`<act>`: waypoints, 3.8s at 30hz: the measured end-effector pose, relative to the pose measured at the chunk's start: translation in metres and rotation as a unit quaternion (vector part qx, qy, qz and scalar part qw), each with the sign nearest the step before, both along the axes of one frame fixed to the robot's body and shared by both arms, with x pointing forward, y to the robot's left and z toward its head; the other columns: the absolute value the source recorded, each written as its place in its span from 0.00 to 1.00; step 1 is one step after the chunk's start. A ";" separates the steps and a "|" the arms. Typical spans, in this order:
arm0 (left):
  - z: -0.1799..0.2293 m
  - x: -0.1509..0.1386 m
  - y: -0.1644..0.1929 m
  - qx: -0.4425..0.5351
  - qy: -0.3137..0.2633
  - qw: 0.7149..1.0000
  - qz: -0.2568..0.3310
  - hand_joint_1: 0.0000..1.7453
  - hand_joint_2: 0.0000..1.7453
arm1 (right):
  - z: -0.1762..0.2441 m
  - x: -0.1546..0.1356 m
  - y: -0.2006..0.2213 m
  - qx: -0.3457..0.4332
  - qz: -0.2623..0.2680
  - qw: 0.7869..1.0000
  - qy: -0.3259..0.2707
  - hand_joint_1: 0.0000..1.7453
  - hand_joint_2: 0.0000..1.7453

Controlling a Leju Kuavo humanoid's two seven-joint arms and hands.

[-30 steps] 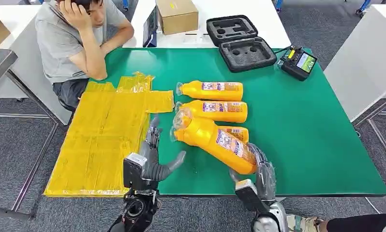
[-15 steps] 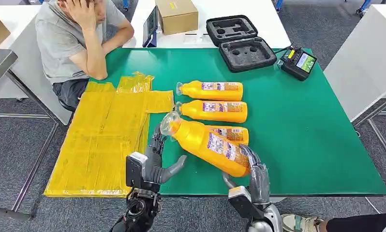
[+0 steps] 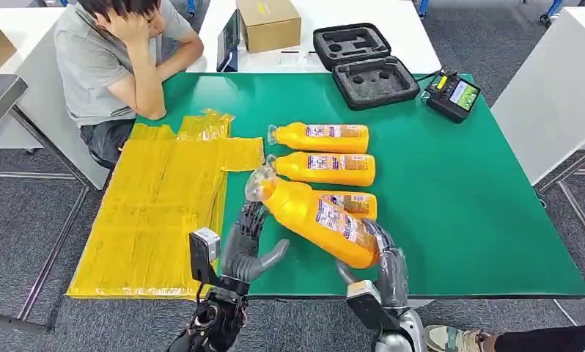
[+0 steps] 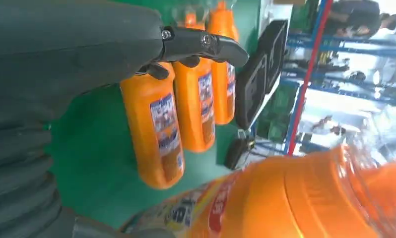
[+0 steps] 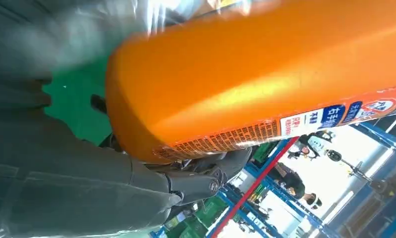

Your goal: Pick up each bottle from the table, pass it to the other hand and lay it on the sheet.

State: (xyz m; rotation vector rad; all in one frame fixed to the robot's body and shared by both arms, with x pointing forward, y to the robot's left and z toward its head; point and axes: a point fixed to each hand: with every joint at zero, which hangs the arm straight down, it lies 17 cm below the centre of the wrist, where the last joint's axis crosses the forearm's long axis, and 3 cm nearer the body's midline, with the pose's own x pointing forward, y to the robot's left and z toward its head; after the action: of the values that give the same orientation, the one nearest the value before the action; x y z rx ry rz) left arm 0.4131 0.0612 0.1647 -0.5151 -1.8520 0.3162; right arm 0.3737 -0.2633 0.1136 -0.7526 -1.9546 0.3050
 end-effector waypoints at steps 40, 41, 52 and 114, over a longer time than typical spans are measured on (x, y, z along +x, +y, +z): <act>0.006 -0.004 -0.052 -0.008 -0.001 0.996 -0.091 0.00 1.00 | -0.011 0.023 0.050 0.004 0.065 0.998 0.015 1.00 1.00; 0.005 -0.005 -0.053 -0.011 0.000 0.995 -0.097 0.00 1.00 | -0.012 0.023 0.049 0.006 0.064 0.998 0.016 1.00 1.00; 0.012 -0.005 -0.056 -0.014 0.000 0.995 -0.102 0.96 1.00 | -0.018 0.030 0.056 0.015 0.076 0.997 0.026 0.91 1.00; 0.032 0.007 -0.016 0.146 -0.095 0.985 0.016 0.89 1.00 | -0.042 0.022 0.066 0.044 0.077 0.995 0.055 0.00 1.00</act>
State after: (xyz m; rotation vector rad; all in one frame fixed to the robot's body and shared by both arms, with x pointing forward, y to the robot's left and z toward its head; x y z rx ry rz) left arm 0.4197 0.0448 0.1964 -0.3229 -2.0499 0.0138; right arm 0.3962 -0.1969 0.0714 -0.5183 -1.9124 0.3449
